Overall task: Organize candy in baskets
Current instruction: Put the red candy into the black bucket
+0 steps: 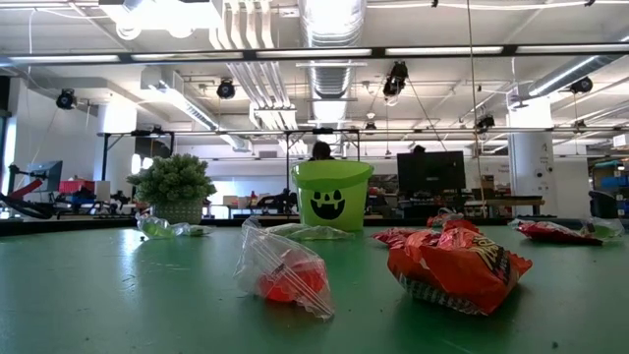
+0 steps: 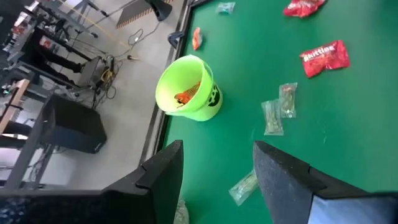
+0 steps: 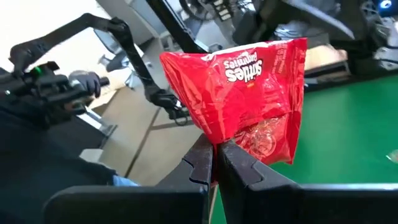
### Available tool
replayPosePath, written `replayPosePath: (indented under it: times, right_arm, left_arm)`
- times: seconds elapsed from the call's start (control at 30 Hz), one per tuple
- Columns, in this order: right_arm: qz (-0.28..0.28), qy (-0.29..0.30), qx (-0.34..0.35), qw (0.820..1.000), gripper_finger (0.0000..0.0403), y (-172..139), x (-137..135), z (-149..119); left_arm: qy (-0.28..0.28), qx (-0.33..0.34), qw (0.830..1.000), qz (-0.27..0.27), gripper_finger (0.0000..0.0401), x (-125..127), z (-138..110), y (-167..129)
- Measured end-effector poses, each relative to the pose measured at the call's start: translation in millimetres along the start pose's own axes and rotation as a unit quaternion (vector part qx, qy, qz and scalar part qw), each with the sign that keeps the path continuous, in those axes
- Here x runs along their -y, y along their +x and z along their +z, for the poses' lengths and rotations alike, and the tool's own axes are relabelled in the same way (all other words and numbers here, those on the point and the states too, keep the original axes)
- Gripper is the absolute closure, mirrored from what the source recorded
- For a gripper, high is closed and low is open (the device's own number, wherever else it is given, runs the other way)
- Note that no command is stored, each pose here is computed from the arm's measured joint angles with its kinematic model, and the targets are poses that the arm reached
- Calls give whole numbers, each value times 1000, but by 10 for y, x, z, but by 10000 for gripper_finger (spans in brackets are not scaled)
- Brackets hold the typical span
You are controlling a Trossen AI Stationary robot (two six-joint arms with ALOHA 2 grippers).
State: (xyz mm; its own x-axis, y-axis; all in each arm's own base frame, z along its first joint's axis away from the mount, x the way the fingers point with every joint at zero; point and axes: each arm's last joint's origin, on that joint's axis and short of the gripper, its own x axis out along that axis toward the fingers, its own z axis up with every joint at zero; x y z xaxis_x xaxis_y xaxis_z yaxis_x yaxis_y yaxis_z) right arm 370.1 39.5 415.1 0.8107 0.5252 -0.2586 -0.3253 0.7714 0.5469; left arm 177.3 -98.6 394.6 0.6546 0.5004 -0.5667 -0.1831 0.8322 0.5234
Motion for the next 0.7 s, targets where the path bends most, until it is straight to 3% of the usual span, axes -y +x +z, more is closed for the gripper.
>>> replayPosePath:
  times: [0.3, 0.7]
  right_arm:
    - [28, 8, -30, 999, 394, 256, 57, 122]
    - [34, -18, -62, 997, 394, 346, 28, 176]
  left_arm:
    - [0, 70, 996, -49, 224, 222, 291, 62]
    - [-50, 135, 981, -129, 224, 151, 417, -51]
